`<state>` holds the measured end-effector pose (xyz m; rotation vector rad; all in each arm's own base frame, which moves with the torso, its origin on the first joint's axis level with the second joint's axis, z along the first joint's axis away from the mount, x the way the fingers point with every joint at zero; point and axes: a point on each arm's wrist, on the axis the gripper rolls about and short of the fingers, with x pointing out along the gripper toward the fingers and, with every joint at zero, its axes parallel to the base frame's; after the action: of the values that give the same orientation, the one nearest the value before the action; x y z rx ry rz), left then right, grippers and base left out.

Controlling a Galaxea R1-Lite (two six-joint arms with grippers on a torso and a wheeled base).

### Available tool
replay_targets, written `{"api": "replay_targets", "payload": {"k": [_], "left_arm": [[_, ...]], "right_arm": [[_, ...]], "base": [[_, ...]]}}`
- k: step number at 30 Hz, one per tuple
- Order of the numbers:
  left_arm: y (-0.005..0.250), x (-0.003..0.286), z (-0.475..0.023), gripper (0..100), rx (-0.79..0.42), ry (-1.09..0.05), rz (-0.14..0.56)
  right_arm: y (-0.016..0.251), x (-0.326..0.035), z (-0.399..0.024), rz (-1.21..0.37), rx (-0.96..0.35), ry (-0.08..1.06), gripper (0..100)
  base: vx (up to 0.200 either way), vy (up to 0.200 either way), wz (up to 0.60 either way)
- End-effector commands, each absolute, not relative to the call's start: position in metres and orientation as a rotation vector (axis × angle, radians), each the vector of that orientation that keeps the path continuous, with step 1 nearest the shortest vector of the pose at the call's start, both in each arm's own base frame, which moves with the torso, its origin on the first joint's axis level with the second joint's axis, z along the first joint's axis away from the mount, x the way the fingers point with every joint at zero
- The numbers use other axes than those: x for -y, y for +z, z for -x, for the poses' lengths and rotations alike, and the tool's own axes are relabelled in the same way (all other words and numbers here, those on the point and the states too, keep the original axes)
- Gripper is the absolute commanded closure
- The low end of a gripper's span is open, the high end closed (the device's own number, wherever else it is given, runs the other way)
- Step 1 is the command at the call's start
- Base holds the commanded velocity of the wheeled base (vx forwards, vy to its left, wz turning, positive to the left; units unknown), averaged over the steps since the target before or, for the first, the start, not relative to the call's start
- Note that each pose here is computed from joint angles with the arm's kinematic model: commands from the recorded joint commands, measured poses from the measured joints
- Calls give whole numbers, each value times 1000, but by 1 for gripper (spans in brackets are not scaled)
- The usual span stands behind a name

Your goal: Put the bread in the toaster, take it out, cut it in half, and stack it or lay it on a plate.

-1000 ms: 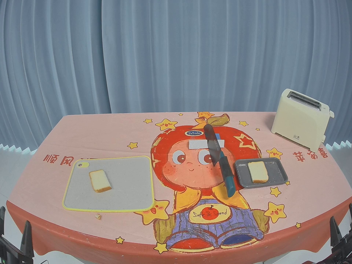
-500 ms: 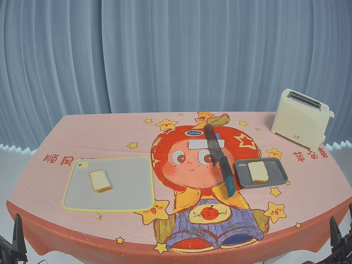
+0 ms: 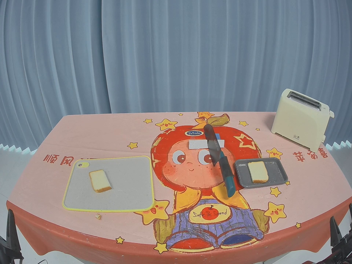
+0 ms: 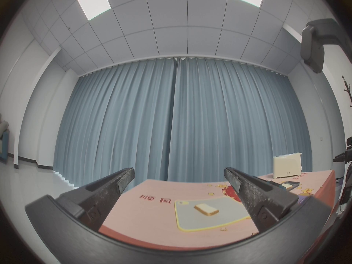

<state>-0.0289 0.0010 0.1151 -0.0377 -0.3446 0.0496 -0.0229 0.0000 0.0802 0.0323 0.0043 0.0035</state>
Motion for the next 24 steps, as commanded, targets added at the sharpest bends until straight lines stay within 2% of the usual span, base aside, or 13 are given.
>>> {"api": "replay_targets", "payload": {"k": [1, 7, 24], "left_arm": [[114, -1, 30, 0, 383, 49, 31], [115, -1, 31, 0, 397, 53, 10], [117, -1, 32, 0, 419, 44, 6]], "right_arm": [[76, 0, 23, -32, -3, 5, 0], [76, 0, 23, -32, -3, 5, 0], [76, 0, 23, -32, -3, 5, 0]], "base": [[0, 0, 0], [0, 0, 0], [0, 0, 0]]}}
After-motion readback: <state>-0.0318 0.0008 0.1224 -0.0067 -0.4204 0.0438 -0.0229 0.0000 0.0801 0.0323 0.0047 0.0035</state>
